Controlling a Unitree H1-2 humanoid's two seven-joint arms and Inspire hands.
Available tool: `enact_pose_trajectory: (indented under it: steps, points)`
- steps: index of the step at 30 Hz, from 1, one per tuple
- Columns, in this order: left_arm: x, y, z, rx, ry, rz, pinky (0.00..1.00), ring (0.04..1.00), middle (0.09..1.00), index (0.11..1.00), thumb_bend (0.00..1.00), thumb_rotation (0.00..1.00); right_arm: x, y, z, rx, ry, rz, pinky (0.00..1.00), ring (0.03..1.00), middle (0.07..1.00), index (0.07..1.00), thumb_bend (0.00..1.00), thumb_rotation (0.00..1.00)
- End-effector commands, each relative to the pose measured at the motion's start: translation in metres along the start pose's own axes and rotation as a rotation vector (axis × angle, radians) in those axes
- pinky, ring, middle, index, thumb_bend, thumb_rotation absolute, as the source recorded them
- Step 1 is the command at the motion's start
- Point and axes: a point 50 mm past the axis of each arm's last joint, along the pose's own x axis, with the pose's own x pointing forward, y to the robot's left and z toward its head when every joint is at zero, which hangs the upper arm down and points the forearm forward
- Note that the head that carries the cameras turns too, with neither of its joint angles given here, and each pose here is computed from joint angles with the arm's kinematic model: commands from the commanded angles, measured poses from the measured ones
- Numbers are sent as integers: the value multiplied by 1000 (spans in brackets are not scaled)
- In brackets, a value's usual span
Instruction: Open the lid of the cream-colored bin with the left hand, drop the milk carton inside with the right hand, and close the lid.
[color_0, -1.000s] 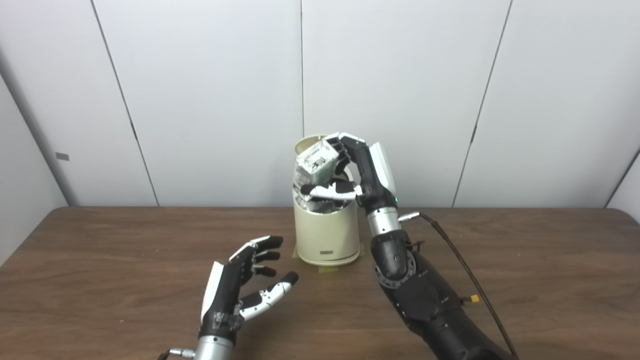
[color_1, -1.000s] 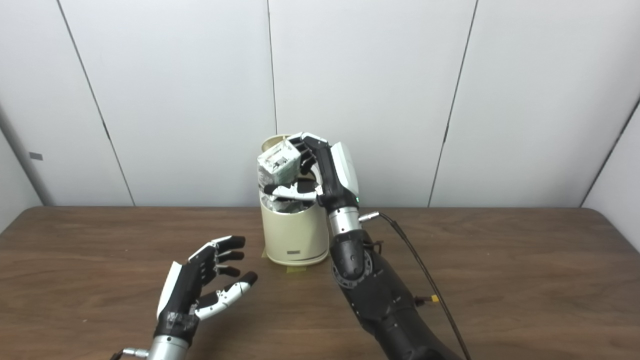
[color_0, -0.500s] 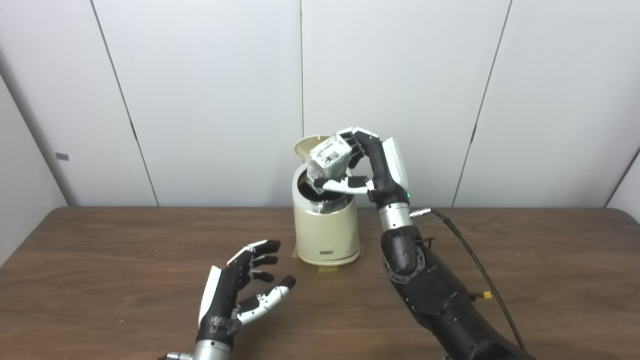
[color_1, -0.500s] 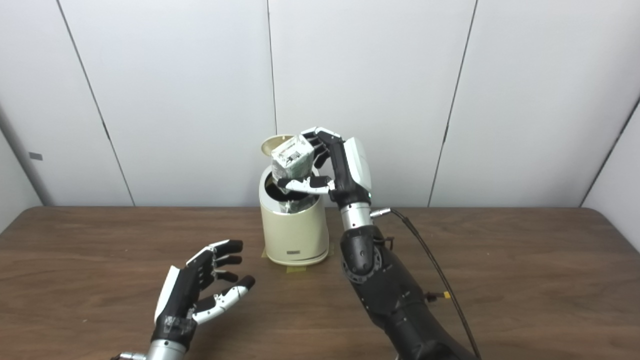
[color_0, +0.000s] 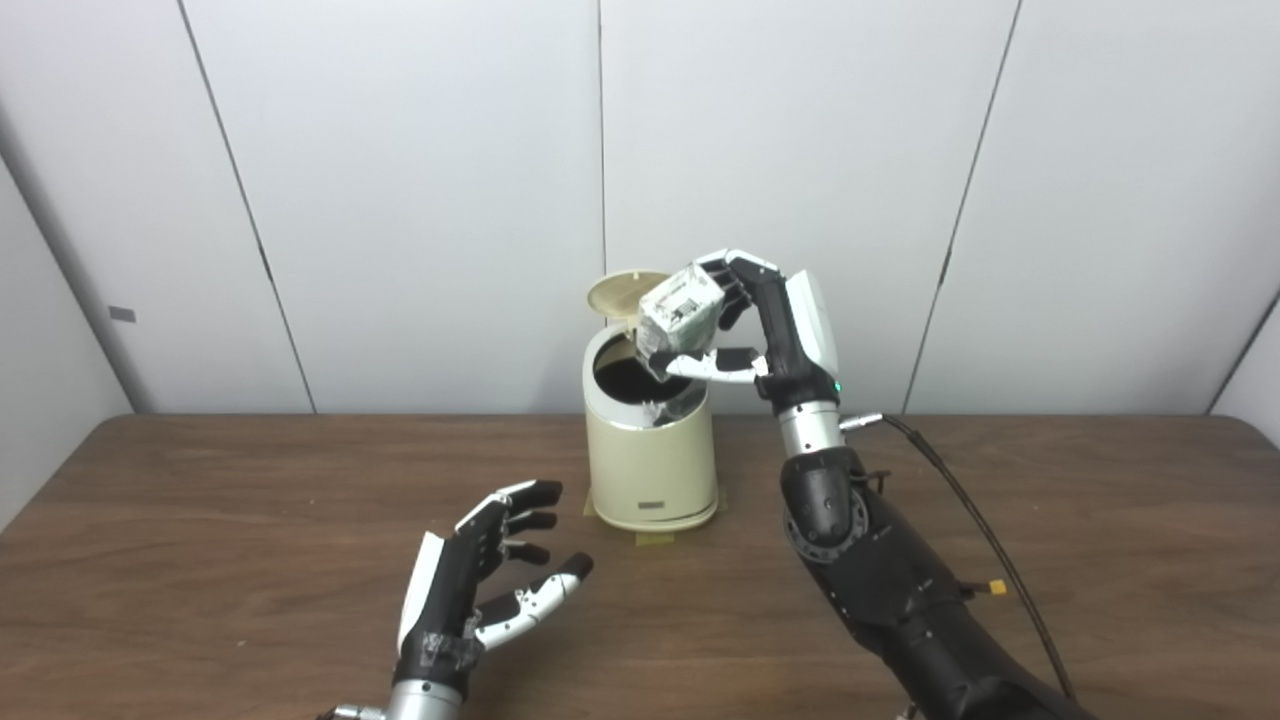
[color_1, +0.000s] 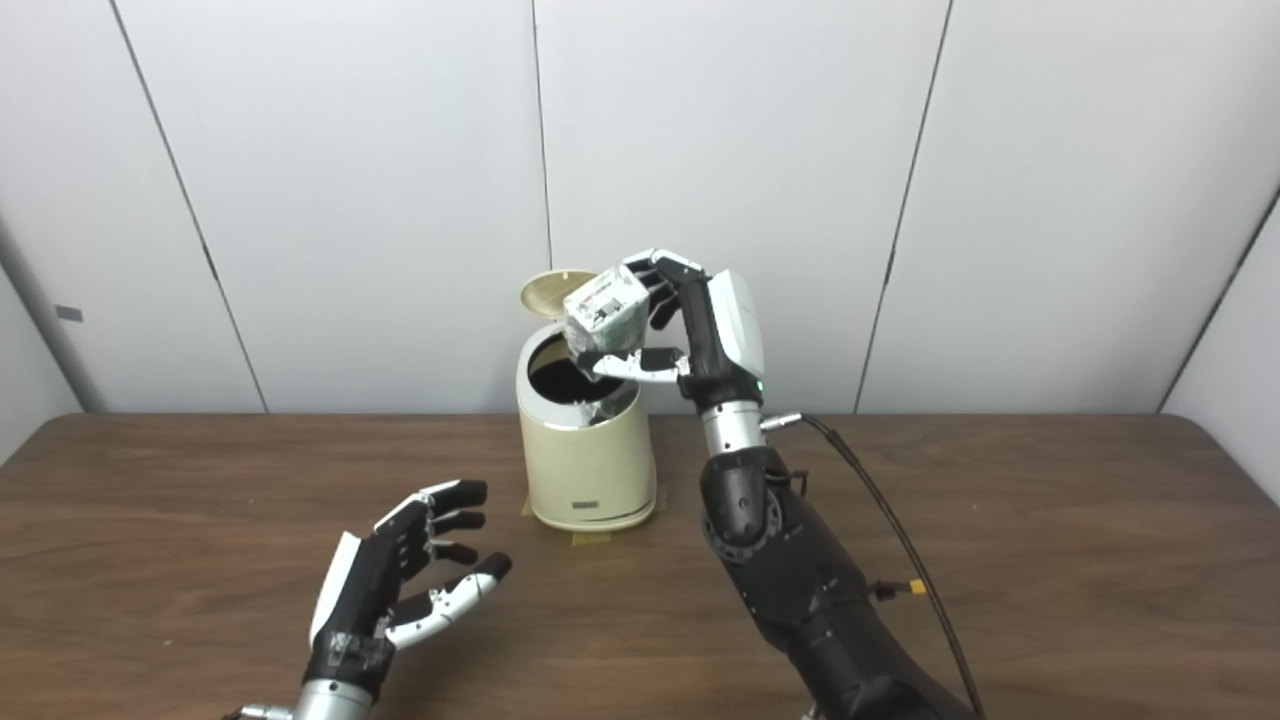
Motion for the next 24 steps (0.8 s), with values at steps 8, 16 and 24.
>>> enact_pose_trajectory:
  steps: [8, 16, 24]
  points:
    - [9, 2, 20, -1, -82, 1, 603, 740, 781, 743, 616, 121, 26, -4, 20, -50, -63, 112, 348, 425, 529, 503, 517, 0]
    - [9, 1, 21, -2, -84, 0, 601, 735, 778, 741, 612, 109, 23, -5, 17, -51, -33, 130, 364, 488, 644, 493, 523, 129]
    - [9, 2, 21, 10, -88, 2, 602, 735, 773, 735, 618, 124, 21, -4, 17, -54, -24, 154, 360, 495, 661, 493, 524, 133]
